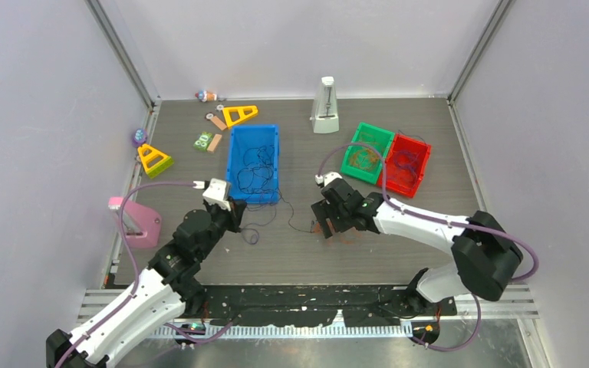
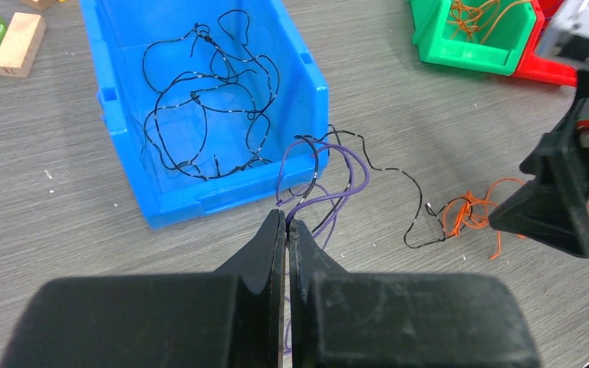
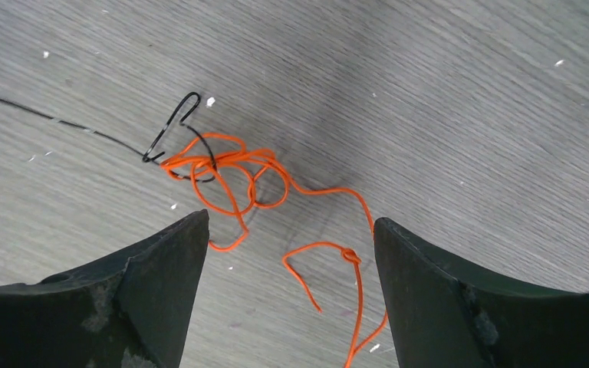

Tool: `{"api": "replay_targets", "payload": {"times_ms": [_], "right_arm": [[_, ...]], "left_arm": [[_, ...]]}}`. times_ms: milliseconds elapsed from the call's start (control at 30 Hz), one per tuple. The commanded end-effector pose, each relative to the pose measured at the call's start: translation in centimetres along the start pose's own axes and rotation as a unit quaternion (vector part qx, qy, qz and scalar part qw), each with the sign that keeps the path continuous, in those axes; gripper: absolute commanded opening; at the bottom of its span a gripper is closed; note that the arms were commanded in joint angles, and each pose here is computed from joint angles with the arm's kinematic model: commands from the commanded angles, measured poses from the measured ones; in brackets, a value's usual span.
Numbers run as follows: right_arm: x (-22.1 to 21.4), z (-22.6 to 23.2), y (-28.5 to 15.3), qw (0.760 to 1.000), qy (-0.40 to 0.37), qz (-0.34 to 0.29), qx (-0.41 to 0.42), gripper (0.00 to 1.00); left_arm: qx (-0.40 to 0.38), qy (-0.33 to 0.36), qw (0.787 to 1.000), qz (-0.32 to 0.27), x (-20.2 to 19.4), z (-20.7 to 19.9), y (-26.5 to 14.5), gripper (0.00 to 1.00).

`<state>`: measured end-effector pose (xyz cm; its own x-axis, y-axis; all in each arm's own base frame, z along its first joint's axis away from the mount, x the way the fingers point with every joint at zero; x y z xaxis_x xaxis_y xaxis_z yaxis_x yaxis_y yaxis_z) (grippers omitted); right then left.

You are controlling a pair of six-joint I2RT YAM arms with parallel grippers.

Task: Untangle the cables
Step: Untie the cable.

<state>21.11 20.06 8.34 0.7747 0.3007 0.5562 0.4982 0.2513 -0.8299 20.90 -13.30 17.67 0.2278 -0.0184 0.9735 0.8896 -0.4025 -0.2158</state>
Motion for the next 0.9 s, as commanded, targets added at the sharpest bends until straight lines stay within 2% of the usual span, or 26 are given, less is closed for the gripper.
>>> {"api": "replay_targets", "payload": {"times_ms": [0,100,200,233,267,300,367,533,567,667,733,867], "right_arm": [[0.8,1.1,1.5,1.0,0.012,-0.011,0.01,0.8],[0.0,1.1,2.4,1.0,0.018,0.001,0.008,0.77],[-0.7,0.6,3.2,0.999,0.029,0.009,-0.014,0.63],[-0.8,0.4,3.3,0.999,0.034,0.011,-0.019,0.5],[-1.0,0.1,3.4,0.999,0.044,0.012,-0.028,0.41],[-0.9,-0.3,3.3,0.998,0.055,0.007,-0.033,0.25],[-0.8,-1.5,2.9,0.995,0.093,-0.003,-0.042,0.09],[-0.8,-6.5,0.7,0.971,0.22,-0.053,-0.076,0.05],[0.0,-8.3,-0.4,0.958,0.259,-0.085,-0.091,0.05],[-0.5,-11.7,-2.5,0.929,0.319,-0.125,-0.139,0.05],[0.2,-13.4,-4.6,0.908,0.35,-0.172,-0.153,0.05],[1.4,-13.4,-6.8,0.901,0.354,-0.215,-0.128,0.05]], "left_arm": [[0.009,-0.002,0.999,-0.044,3.4,0.2,-0.4,0.0],[0.016,0.0,0.999,-0.046,3.8,0.4,-0.5,0.0],[0.025,0.0,0.998,-0.052,4.3,0.7,-0.9,0.0],[0.031,0.0,0.998,-0.054,4.5,0.9,-1.0,0.0],[0.039,0.001,0.998,-0.055,4.7,1.2,-1.2,0.0],[0.052,0.0,0.997,-0.057,4.9,1.6,-1.4,0.0],[0.086,-0.003,0.995,-0.057,5.2,2.7,-2.0,0.0],[0.192,-0.026,0.979,-0.069,5.7,5.9,-3.9,0.0],[0.21,-0.029,0.975,-0.071,5.7,6.4,-4.3,0.0],[0.254,-0.045,0.964,-0.073,5.6,7.6,-5.0,0.0],[0.255,-0.049,0.963,-0.072,5.5,7.6,-5.0,0.0],[0.215,-0.047,0.973,-0.068,5.5,6.4,-4.0,0.0]]}}
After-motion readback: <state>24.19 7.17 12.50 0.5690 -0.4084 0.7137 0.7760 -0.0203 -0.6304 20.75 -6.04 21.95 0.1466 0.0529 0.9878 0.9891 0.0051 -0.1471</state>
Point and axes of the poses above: each gripper's point midway between its finger pads, its own y axis out along the fingers, its own z axis along the line the jaws close on, x = y × z, the point moved 3 cm from there along -y, back along the fingers, and after that the axes turned 6 degrees about y, right-handed, at the moved point
